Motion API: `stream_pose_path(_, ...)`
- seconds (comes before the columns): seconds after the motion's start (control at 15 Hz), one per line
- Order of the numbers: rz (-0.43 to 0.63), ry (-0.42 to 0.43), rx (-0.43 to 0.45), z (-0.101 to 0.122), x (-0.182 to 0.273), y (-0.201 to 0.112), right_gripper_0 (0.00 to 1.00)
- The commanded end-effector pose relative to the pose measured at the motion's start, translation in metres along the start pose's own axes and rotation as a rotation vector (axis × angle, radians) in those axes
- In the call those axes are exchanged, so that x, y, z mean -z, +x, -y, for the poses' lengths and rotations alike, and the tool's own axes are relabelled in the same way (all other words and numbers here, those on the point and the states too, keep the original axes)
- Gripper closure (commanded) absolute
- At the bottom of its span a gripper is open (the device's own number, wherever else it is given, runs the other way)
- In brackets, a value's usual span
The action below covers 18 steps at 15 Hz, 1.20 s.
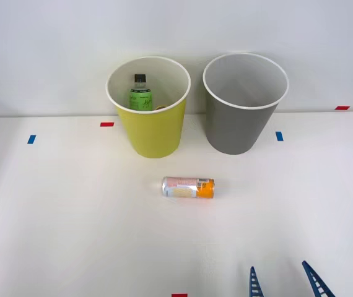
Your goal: Put cans in the gray bin, plastic bottles in the light green bin
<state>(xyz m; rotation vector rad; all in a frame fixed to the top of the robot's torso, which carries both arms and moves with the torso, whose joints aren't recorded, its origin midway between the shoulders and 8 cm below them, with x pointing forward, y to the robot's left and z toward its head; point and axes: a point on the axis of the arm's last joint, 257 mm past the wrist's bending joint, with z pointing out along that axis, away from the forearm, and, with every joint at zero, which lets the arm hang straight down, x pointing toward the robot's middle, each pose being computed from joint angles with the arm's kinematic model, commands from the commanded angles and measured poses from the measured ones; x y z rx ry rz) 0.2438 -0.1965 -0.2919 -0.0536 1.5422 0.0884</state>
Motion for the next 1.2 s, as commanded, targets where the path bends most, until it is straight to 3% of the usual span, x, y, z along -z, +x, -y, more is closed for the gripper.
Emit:
stream_pose_path(0.07, 0.0, 0.0, 0.0, 0.0, 0.0, 0.0, 0.0)
stream_pose_path(1.2, 0.0, 0.0, 0.0, 0.0, 0.0, 0.0, 0.0)
